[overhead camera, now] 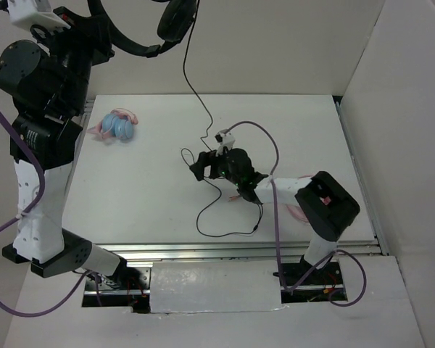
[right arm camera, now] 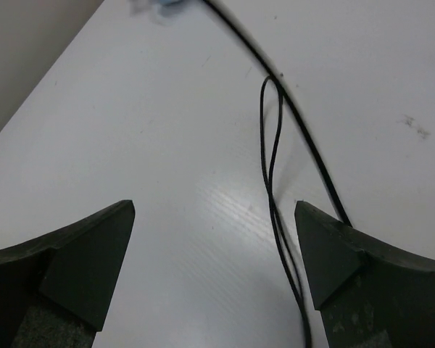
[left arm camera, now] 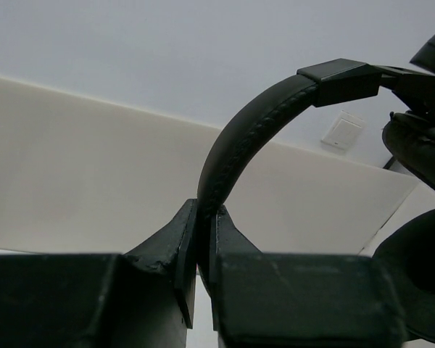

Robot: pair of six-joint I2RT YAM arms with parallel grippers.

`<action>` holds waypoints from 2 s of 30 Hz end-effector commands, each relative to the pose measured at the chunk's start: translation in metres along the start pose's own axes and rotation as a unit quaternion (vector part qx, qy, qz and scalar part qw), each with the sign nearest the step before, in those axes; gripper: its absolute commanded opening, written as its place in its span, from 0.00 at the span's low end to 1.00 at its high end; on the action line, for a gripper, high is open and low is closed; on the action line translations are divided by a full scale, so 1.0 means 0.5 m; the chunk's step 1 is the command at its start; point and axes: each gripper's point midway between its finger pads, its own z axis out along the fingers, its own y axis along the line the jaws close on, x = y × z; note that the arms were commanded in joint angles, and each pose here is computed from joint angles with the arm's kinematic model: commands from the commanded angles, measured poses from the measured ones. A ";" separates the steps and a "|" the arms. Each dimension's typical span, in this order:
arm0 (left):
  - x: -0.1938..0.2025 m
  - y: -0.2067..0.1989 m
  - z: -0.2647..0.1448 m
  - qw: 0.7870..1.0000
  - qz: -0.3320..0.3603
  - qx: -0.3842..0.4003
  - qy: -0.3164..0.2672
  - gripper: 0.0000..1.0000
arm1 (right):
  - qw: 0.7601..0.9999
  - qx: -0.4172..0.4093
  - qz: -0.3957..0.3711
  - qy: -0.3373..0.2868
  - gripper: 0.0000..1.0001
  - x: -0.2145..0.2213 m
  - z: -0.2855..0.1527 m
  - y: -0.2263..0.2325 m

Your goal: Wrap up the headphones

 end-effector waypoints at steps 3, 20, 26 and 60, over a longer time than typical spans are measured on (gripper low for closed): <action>-0.072 -0.018 -0.020 0.999 -0.016 0.021 -0.046 0.00 | 0.992 0.081 -0.021 -0.092 1.00 -0.106 0.061 0.028; -0.062 0.051 -0.053 0.998 0.014 -0.053 -0.038 0.00 | 0.987 -0.115 -0.093 0.061 1.00 0.043 -0.270 0.160; -0.057 0.055 -0.043 0.997 0.003 -0.064 -0.040 0.00 | 0.993 -0.075 -0.073 0.058 1.00 0.083 -0.261 0.086; 0.263 0.215 0.105 0.954 0.119 -0.270 0.057 0.00 | 0.986 0.097 -0.123 0.064 0.00 -0.068 -0.327 0.090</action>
